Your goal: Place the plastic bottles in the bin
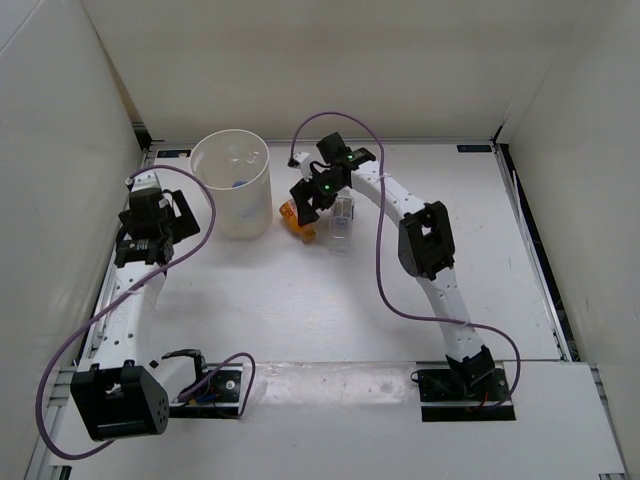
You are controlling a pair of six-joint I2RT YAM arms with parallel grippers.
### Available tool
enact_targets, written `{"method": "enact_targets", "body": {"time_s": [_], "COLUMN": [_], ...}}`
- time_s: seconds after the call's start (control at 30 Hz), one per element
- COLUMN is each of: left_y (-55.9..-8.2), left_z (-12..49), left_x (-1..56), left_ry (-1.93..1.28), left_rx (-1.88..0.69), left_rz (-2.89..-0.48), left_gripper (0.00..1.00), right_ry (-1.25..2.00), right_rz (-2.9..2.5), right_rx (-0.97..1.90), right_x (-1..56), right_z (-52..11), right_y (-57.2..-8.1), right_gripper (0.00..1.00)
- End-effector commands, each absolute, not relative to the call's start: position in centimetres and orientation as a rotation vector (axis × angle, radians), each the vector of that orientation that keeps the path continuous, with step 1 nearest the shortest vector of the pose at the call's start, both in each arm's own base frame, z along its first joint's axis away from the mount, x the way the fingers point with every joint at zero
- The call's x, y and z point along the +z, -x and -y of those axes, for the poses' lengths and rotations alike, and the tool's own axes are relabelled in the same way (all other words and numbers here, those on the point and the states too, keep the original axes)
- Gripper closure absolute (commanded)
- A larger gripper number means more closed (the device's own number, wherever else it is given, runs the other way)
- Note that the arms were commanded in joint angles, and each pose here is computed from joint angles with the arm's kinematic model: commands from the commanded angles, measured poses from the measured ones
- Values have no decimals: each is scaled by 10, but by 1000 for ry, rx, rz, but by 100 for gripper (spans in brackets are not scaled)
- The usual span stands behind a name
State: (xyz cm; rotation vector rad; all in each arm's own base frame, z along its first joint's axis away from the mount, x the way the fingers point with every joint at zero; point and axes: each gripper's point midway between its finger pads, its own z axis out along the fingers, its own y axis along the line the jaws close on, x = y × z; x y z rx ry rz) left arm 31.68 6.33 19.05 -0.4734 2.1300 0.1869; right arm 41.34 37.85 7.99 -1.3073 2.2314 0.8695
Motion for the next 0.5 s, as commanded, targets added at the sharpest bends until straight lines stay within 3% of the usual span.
{"method": "enact_targets", "body": {"time_s": [0.0, 0.47], "left_y": [-323, -314], "left_z": [-62, -60], "left_x": [197, 196], "left_ry": [488, 480], "left_rx": [149, 146], "left_rz": [-2102, -2141], "left_gripper": [0, 0], "right_ry": [1326, 1259], "right_rz": [-2201, -2222], "right_rx": [924, 960], "right_x": [90, 88], "right_z": [-392, -413], "right_y": [-407, -407], "right_gripper": [10, 10]}}
